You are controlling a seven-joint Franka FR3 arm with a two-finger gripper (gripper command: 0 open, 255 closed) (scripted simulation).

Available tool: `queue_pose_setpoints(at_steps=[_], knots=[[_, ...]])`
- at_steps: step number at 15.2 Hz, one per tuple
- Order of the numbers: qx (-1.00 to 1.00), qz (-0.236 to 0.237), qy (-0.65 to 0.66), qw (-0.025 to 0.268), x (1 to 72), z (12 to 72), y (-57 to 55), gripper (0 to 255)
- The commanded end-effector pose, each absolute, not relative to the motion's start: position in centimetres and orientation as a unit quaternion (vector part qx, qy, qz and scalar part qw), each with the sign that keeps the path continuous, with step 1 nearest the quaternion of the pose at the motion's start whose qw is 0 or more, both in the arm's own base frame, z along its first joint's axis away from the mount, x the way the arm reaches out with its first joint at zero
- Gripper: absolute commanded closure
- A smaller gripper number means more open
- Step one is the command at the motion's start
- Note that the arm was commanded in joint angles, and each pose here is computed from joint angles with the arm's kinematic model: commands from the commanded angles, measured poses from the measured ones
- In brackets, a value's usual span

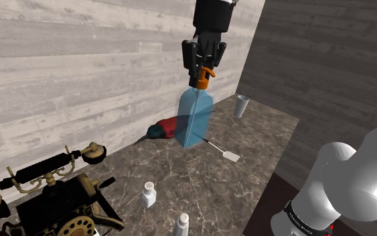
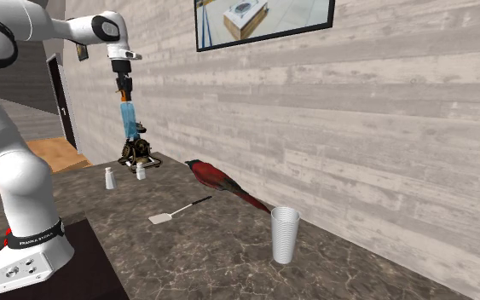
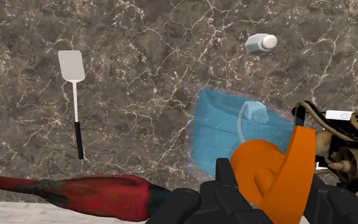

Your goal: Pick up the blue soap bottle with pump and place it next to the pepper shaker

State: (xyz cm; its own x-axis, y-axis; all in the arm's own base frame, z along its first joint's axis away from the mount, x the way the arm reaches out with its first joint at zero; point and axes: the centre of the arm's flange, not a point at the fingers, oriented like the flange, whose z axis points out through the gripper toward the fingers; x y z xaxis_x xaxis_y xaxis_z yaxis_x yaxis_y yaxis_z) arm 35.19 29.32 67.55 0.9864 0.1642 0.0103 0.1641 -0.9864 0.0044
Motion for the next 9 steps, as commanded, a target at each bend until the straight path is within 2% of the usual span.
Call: queue_pose_setpoints(at_steps=[1, 9], knots=[[0.997, 0.005, 0.082, 0.001, 34.1, 68.1, 32.0, 255], [0.997, 0.005, 0.082, 0.001, 30.2, 69.6, 41.6, 255]])
